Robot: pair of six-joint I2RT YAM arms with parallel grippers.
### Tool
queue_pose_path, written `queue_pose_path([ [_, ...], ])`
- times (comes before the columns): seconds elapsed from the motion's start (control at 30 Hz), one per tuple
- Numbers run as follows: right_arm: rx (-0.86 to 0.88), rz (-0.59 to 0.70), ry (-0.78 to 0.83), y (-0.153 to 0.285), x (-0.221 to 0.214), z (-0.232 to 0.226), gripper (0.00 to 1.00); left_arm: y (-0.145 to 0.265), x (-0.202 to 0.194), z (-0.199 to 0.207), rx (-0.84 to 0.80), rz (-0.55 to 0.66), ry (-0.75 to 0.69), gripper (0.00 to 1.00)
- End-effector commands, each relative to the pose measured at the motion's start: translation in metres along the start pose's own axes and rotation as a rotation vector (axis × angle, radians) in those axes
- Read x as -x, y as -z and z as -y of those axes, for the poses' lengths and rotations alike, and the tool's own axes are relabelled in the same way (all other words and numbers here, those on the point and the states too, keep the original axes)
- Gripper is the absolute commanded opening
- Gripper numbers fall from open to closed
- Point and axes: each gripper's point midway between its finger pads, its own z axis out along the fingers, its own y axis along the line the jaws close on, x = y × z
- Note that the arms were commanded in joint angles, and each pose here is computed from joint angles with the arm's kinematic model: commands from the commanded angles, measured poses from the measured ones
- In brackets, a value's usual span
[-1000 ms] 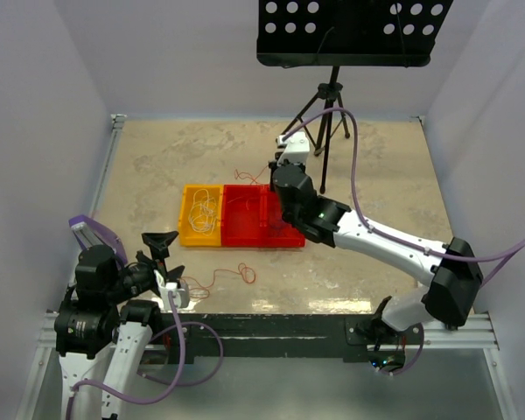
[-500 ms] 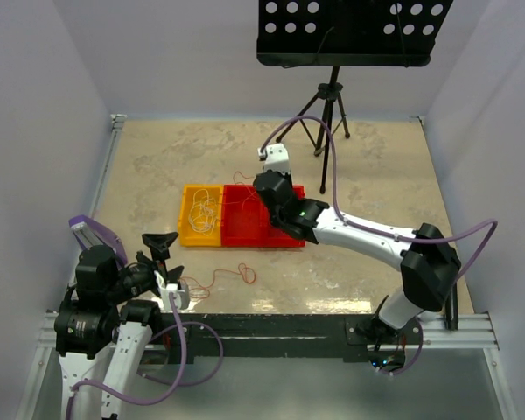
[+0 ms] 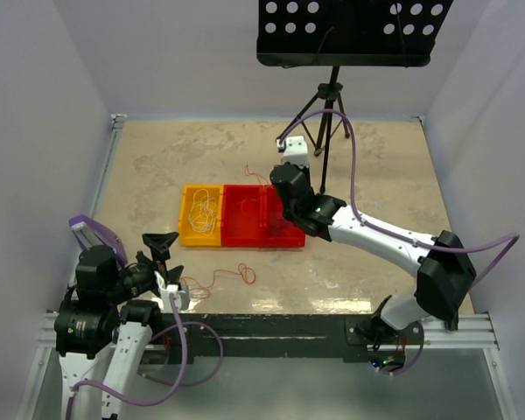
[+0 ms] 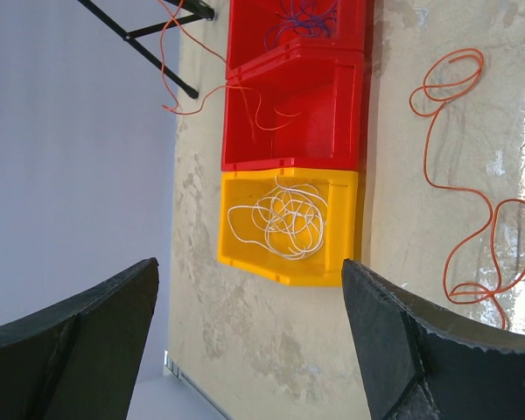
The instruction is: Untangle the cables
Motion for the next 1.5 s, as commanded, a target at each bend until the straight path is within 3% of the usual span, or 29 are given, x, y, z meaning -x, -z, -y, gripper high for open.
queue_pose_path([
  [0.0,0.015,0.019,0.023,0.004,0.009,0.004,0.0,0.001,0.004,-0.004,0.011,0.011,-0.03,0.89],
  [0.3,0.116,0.001,0.046,0.001,0.012,-0.028,0.0,0.001,0.004,-0.003,0.008,0.014,-0.025,0.89],
  [0.6,0.195,-0.073,0.124,-0.005,-0.036,-0.095,0.0,0.002,0.003,-0.003,0.009,0.008,-0.026,0.88],
  [1.47,0.261,-0.214,0.111,-0.043,-0.136,-0.167,0.0,0.002,0.003,-0.003,0.009,0.008,-0.026,0.88],
])
